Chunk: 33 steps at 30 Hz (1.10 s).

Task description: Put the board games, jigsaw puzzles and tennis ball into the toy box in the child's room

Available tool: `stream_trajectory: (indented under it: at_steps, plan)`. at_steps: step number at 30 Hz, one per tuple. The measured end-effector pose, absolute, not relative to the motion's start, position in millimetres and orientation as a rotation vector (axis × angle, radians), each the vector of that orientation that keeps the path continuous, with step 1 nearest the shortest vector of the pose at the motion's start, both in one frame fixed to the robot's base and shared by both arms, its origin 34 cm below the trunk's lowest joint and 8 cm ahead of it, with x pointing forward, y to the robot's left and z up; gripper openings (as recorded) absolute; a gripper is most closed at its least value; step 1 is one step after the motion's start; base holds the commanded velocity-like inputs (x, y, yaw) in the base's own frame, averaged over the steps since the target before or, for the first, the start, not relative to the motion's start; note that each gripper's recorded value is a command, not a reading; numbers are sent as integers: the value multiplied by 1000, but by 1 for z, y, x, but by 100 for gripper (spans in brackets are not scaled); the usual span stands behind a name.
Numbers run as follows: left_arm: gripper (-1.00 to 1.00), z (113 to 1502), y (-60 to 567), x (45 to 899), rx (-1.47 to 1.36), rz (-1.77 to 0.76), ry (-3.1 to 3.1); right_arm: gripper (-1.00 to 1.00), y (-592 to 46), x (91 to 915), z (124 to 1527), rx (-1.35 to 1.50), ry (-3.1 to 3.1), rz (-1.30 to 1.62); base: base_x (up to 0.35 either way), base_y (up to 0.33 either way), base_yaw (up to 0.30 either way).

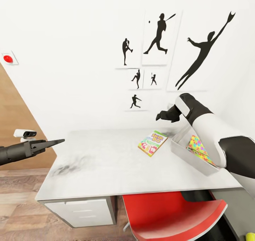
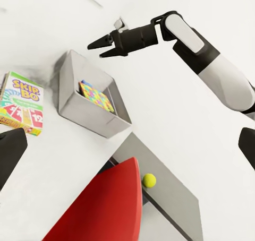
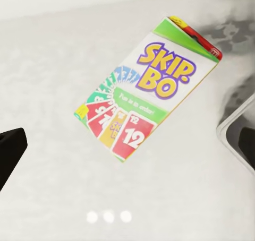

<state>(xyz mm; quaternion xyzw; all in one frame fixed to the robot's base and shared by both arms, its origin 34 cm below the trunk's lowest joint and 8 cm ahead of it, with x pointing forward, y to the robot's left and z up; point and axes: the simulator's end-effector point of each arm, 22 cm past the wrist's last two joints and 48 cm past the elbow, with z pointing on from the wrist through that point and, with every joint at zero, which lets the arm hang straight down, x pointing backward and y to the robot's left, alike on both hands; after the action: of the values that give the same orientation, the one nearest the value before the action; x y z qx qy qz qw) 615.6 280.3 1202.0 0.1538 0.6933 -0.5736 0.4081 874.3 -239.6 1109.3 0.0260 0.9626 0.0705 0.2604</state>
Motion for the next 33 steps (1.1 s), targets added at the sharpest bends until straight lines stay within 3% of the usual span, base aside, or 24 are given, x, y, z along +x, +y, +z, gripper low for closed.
stream_trajectory:
  at_steps: [33]
  plan:
    - [100, 1181, 299, 628, 311, -1433, 1768, 100, -233, 891, 1091, 60, 2592, 221, 0, 0, 0]
